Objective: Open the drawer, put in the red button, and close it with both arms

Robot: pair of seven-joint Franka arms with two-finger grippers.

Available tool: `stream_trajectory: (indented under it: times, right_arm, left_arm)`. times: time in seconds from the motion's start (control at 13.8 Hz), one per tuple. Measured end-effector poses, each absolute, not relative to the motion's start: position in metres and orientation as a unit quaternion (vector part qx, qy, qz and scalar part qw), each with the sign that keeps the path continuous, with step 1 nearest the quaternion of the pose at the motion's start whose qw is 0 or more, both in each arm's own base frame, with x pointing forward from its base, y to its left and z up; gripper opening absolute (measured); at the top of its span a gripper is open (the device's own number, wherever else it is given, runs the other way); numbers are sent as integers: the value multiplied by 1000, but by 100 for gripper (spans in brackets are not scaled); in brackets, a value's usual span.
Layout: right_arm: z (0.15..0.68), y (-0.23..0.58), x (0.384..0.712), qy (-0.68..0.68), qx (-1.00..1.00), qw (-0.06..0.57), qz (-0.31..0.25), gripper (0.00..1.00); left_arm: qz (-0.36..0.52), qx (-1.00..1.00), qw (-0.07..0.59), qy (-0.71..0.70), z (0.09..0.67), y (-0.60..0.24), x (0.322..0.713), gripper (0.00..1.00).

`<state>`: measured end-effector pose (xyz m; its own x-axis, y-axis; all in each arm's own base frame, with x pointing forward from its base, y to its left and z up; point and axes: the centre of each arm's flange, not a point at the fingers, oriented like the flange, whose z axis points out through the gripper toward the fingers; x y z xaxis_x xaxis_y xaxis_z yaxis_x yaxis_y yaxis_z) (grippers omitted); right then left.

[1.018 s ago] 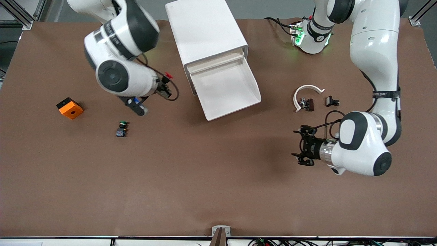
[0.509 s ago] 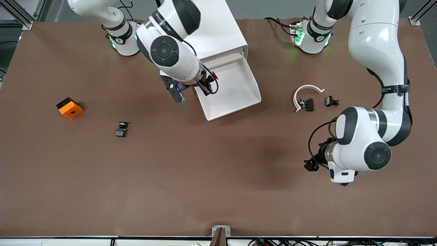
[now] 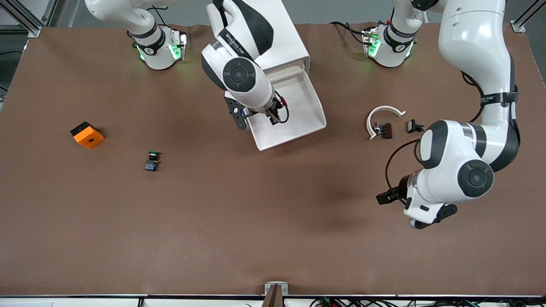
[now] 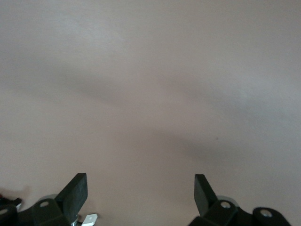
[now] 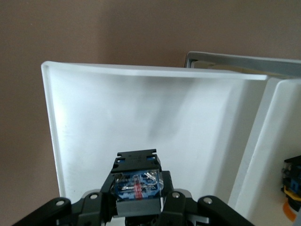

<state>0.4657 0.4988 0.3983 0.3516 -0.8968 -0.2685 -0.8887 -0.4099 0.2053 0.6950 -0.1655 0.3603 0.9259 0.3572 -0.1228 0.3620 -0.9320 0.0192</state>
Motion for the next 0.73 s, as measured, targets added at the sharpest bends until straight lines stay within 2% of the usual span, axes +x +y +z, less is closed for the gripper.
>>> stream_trajectory:
  times: [0.51,0.73]
  right_arm:
    - [364,516,468,-564,810,20,-159,41]
    - [348,525,463,-563,811,24,-158,41]
  left_arm:
    - [-43,995,-9,92,357,-214,638,100]
    - [-45,997,-27,62,346,-231,625,100]
